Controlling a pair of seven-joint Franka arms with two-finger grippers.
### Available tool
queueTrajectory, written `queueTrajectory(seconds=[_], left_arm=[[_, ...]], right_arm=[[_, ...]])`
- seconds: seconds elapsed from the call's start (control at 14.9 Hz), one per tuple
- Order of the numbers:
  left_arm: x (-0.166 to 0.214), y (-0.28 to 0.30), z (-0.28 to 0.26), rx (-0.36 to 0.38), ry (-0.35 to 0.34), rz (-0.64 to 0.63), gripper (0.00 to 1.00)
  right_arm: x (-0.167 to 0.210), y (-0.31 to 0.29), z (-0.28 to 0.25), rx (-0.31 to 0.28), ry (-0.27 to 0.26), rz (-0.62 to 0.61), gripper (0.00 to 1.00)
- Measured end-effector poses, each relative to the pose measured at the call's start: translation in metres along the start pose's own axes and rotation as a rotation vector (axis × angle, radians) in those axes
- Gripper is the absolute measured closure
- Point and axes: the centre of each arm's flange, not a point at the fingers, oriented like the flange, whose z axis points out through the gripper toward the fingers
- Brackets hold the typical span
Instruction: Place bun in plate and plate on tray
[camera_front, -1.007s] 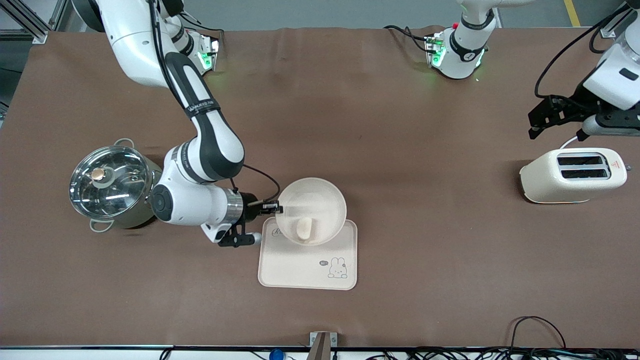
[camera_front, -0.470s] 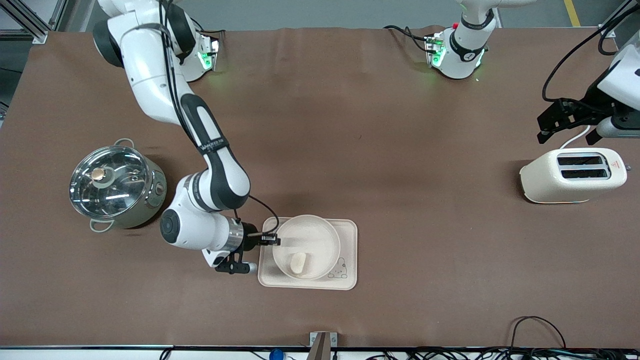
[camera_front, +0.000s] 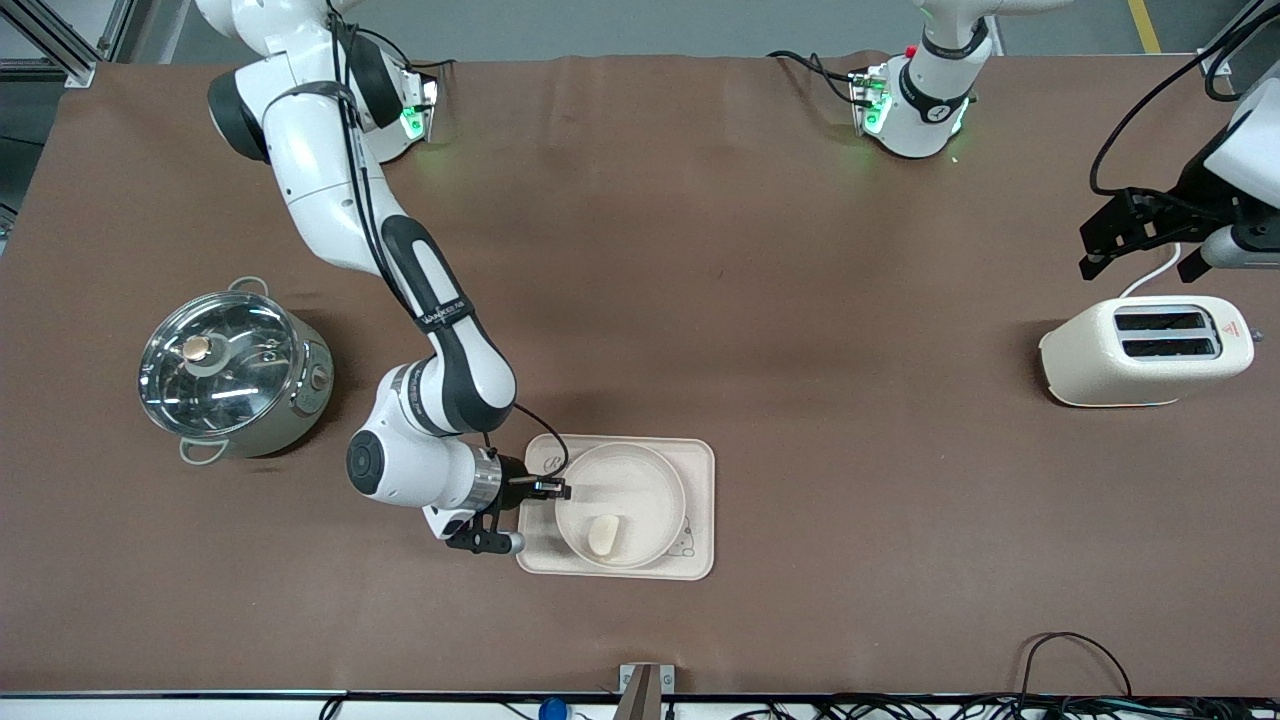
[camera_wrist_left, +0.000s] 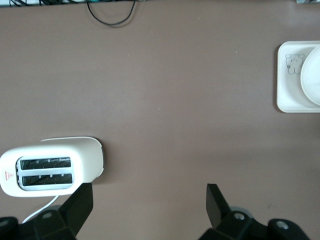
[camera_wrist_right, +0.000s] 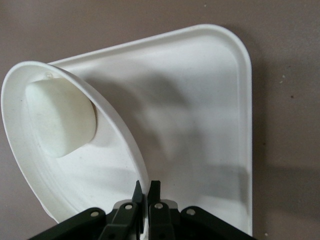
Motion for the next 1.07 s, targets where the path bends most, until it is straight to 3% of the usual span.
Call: queueTrajectory(seconds=[0.2, 0.34, 0.4, 0.6, 0.81, 0.87, 1.07], left_arm=[[0.000, 0.001, 0.002, 0.000, -0.008, 0.002, 0.00], [0.001, 0.001, 0.003, 0.000, -0.010, 0.002, 0.00], [0.001, 0.001, 0.003, 0.000, -0.010, 0.002, 0.00], [0.001, 0.001, 0.003, 0.000, -0.011, 0.002, 0.00], [0.002, 0.000, 0.003, 0.000, -0.011, 0.001, 0.00], [0.002, 0.000, 0.003, 0.000, -0.011, 0.001, 0.00], [0.002, 0.000, 0.004, 0.000, -0.013, 0.001, 0.00]], right_arm=[[0.000, 0.003, 0.004, 0.000, -0.001, 0.004, 0.91], [0.001, 0.003, 0.004, -0.001, 0.000, 0.002, 0.76], [0.002, 0.000, 0.000, -0.013, 0.008, -0.015, 0.64], [0.004, -0.020, -0.042, -0.156, -0.005, -0.148, 0.33], [0.008, -0.033, -0.131, -0.335, 0.019, -0.244, 0.06], [0.010, -0.031, -0.165, -0.375, 0.029, -0.253, 0.00], [0.011, -0.018, -0.266, -0.451, 0.052, -0.313, 0.00]])
